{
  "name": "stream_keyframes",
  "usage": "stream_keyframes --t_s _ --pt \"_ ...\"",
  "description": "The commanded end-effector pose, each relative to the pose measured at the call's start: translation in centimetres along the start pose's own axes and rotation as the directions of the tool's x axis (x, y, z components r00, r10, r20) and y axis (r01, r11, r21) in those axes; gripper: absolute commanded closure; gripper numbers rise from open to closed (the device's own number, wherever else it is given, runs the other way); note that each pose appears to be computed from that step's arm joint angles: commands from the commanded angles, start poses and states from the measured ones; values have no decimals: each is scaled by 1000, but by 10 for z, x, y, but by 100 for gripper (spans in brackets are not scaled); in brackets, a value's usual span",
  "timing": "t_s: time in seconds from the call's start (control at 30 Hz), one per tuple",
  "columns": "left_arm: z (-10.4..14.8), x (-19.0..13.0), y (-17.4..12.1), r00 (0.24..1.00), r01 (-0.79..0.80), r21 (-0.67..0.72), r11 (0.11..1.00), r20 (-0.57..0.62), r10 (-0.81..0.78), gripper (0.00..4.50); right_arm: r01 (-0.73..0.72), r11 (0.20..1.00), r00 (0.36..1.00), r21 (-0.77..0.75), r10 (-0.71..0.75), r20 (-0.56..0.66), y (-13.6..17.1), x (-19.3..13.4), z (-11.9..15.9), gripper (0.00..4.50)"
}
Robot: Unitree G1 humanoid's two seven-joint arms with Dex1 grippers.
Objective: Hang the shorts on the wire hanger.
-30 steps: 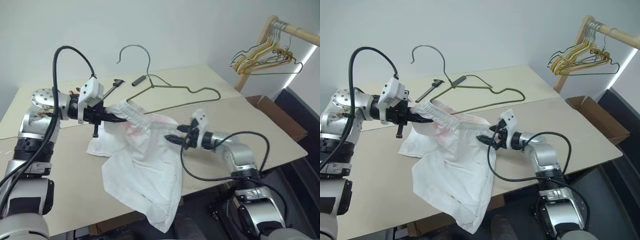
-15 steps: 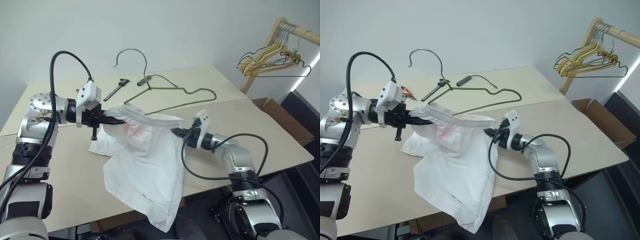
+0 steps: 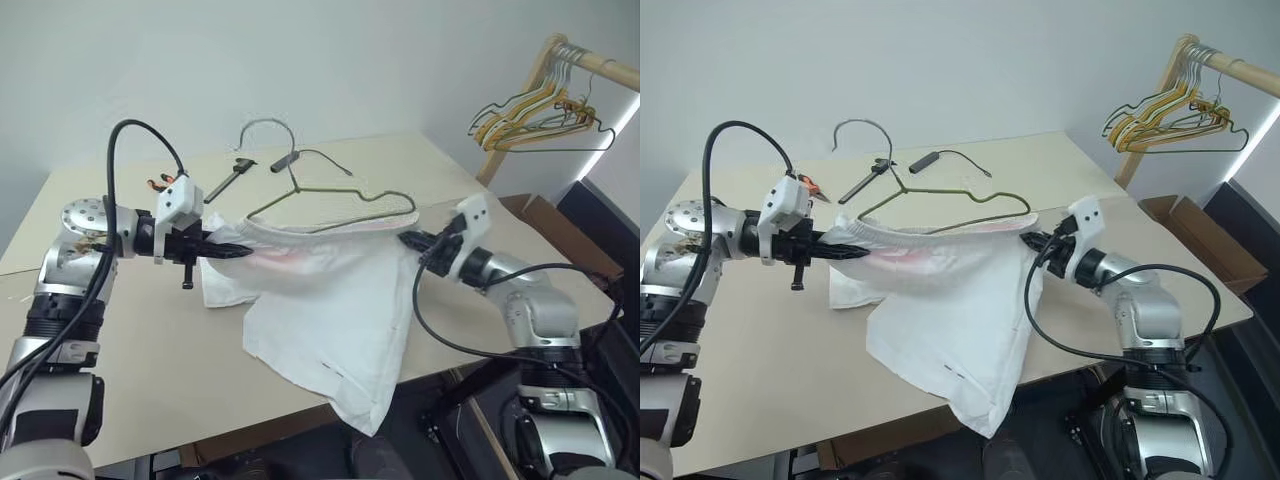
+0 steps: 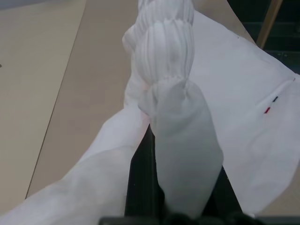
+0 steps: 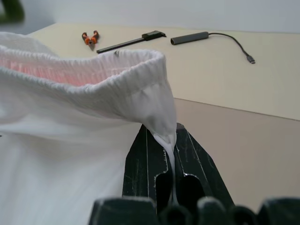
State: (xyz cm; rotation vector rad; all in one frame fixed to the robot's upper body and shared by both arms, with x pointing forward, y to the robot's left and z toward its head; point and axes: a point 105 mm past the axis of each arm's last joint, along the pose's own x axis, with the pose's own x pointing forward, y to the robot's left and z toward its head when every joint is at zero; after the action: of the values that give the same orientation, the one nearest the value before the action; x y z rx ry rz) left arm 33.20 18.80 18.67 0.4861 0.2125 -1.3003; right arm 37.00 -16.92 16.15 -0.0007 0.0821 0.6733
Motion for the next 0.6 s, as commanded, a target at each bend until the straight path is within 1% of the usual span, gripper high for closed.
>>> stream_keyframes --t_s 0.03,0.13,0.3,0.4,0.6 --pt "-9 -17 8 994 -72 3 997 -83 72 450 139 989 987 -47 -134 92 -28 -22 36 446" --pt "-16 -16 13 988 -102 -7 995 -116 101 450 134 989 986 -67 -127 106 -26 -26 43 446" --pt "-14 -13 17 989 -126 -23 992 -84 124 450 120 989 988 -85 -110 107 -22 -29 46 446" --pt "-17 -12 16 988 -111 -16 994 -110 108 450 109 990 989 -93 -99 111 -19 -31 48 446" --pt "-17 -9 17 988 -124 -29 992 -96 121 450 78 991 991 -108 -66 114 -13 -32 50 446"
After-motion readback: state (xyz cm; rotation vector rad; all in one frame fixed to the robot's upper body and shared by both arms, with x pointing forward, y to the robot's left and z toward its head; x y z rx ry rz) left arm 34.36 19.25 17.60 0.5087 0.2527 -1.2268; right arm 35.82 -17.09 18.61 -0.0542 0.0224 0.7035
